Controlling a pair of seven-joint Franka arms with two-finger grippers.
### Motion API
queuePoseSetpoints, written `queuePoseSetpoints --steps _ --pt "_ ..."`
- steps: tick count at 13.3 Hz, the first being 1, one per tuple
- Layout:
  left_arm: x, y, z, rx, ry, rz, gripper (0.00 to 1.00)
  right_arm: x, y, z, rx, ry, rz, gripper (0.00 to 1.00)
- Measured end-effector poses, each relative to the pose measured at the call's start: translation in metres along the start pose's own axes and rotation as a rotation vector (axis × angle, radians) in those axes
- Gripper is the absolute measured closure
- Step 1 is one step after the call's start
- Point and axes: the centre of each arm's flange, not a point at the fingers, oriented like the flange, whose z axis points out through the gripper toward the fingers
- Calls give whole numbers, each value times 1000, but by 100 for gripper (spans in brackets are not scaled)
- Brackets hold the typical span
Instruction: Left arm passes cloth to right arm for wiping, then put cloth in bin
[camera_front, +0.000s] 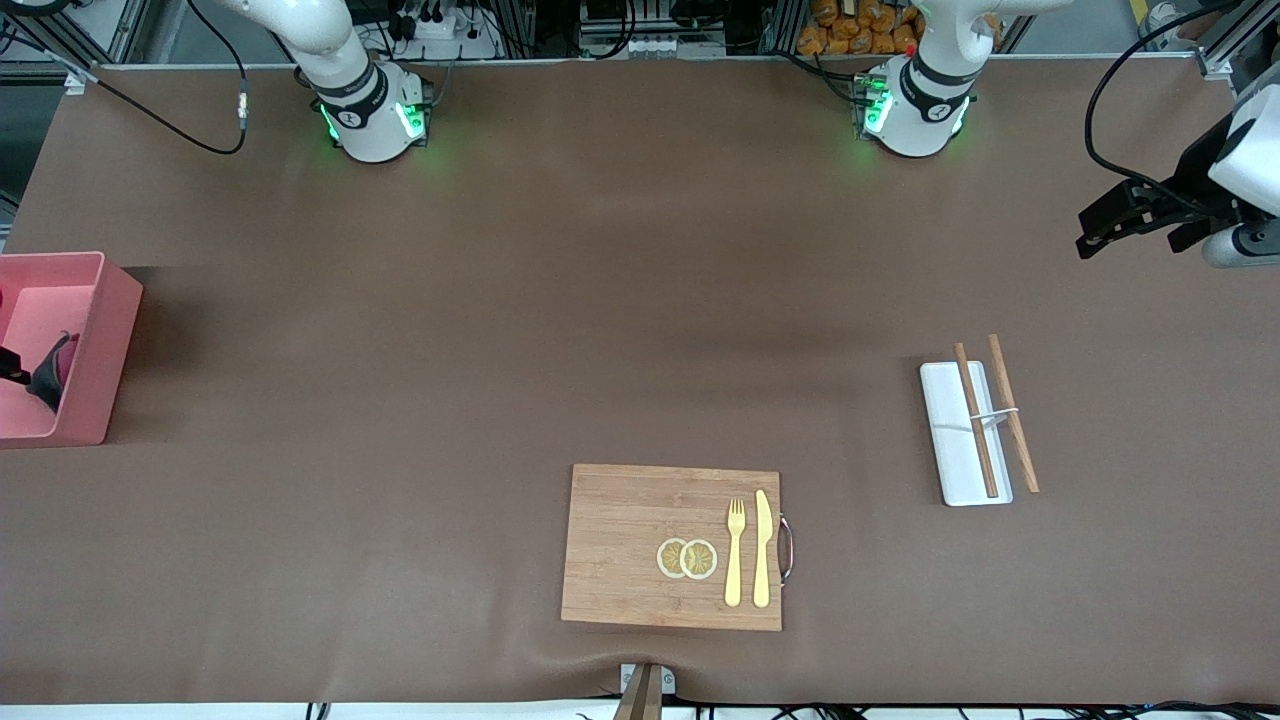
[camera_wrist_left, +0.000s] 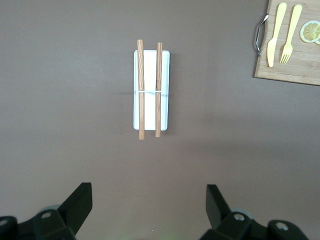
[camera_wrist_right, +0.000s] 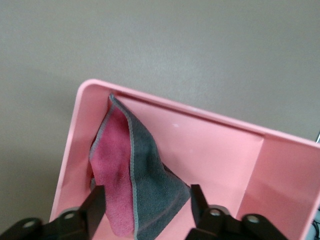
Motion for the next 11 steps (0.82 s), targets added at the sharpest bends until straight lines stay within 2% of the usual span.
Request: queuePoseSetpoints --steps 2,6,8,11 --pt "0 0 0 0 0 0 0 14 -13 -22 28 -12 -26 0" --pt "1 -3 -2 1 5 -22 0 54 -55 -65 55 -9 -91 0" --pt "0 -4 -3 0 8 -55 0 76 -83 -68 101 -42 -53 0" --pt "0 -5 -4 0 10 -78 0 116 -134 -67 133 -94 32 0"
